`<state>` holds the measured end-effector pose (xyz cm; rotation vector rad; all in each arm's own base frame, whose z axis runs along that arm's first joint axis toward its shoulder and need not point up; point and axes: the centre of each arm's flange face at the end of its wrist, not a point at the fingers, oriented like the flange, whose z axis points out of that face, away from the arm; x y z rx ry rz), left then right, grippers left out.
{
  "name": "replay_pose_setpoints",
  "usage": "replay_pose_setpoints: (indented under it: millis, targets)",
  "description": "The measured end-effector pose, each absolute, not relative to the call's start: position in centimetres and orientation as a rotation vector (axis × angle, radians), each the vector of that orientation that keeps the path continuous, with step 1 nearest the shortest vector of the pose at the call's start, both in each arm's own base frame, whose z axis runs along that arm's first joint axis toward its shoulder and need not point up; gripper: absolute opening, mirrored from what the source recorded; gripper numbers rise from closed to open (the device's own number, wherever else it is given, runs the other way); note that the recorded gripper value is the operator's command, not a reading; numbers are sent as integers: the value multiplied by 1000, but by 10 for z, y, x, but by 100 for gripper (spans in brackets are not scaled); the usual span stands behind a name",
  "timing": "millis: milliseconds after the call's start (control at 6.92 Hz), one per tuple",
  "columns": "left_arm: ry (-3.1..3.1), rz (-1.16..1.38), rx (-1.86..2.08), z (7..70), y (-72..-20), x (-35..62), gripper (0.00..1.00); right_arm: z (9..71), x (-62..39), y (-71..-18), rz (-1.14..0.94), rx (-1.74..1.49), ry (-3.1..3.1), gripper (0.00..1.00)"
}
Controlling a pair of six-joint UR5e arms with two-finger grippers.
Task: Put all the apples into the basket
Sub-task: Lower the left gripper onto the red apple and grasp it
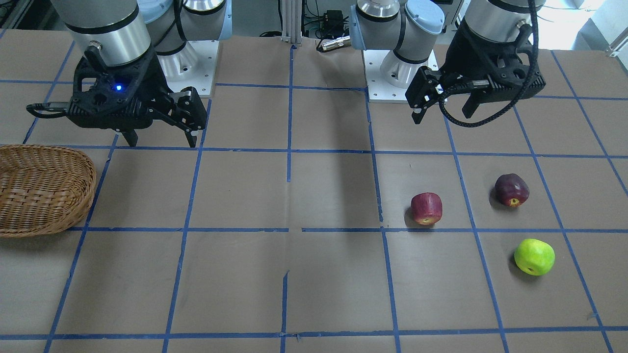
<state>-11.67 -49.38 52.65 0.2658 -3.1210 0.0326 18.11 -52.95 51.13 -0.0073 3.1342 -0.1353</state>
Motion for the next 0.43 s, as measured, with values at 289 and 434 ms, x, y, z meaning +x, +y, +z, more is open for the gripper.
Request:
replay_pose_setpoints:
  millis: [289, 434]
  targets:
    - [-3127, 20, 199, 524, -494, -118, 100, 511, 181, -530, -135, -7, 3134, 100]
    - [-3131, -25, 125, 513, -491, -118, 100, 511, 181, -530, -134, -7, 3135, 100]
